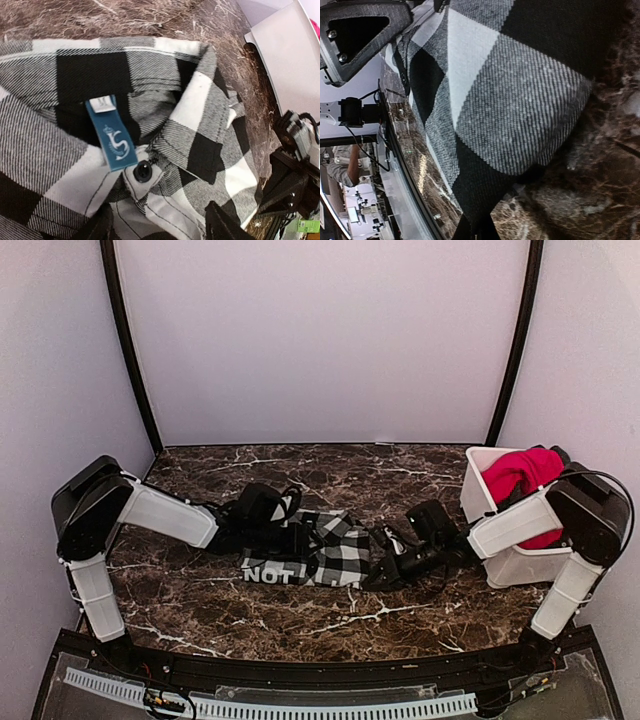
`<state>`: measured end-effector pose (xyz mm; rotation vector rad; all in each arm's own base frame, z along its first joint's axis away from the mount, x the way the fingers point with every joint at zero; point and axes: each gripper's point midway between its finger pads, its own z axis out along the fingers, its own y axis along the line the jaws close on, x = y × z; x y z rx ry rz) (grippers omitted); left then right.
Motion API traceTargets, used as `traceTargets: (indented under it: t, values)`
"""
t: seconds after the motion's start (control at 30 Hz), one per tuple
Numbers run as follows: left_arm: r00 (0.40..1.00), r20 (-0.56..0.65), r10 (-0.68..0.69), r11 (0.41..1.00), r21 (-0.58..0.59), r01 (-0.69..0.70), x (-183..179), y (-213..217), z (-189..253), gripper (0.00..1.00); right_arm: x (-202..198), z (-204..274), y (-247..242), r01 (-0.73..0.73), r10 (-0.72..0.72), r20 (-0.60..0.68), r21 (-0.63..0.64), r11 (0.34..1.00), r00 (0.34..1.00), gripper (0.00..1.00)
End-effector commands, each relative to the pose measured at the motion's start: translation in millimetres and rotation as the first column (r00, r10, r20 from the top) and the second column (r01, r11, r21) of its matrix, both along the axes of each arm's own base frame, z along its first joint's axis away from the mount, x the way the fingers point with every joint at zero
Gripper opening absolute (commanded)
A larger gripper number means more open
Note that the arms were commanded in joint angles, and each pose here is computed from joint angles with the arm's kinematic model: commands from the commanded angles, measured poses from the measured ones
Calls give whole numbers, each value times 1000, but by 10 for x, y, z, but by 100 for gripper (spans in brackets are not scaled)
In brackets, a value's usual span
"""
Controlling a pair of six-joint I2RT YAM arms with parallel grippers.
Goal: Fold and stack the mixed laundry pile
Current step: Adjust the square-folded shirt at the center of the board.
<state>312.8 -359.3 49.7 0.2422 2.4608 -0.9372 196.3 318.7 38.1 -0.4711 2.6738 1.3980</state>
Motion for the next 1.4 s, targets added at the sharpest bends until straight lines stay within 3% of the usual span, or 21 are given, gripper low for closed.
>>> traceTargets:
  t: [0.0, 0.07, 0.27, 0.4, 0.57, 0.7, 1.07, 1.2, 1.37]
  values:
    - [1000, -24, 17, 999, 44, -16, -120, 268, -32, 69, -61, -161, -275, -47, 47, -2, -171, 984, 999, 0]
    - [999, 32, -13, 1000, -6, 13, -147, 243, 225, 75, -36, 8, -210, -82, 86, 27, -142, 986, 996, 2]
    - [990, 132, -44, 996, -74, 54, -280, 330, 884, 85, 125, 773, -188, -87, 112, 228, -115, 990, 967, 55]
    - [990, 90, -112, 983, -133, 123, -507, 316, 872, 94, 179, 1222, -15, -109, 101, 298, 9, 994, 949, 68]
    - [985, 48, -164, 952, -254, 171, -654, 201, 795, 97, 230, 1241, 392, -171, 130, 231, 170, 970, 964, 69]
    - [987, 5, -159, 955, -252, 155, -674, 212, 542, 98, 257, 964, 641, -196, 161, 177, 201, 960, 971, 69]
    - [989, -147, 4, 988, -152, -27, -504, 678, -221, 97, 455, -182, 317, -97, 96, 26, 13, 995, 995, 64]
    - [993, -113, 32, 994, -100, -44, -485, 778, -83, 98, 581, -107, 178, -58, 67, 101, -90, 994, 993, 63]
    - [992, -14, 126, 991, 39, -126, -321, 1023, 266, 99, 784, 395, 149, 0, 60, 269, -218, 976, 961, 64]
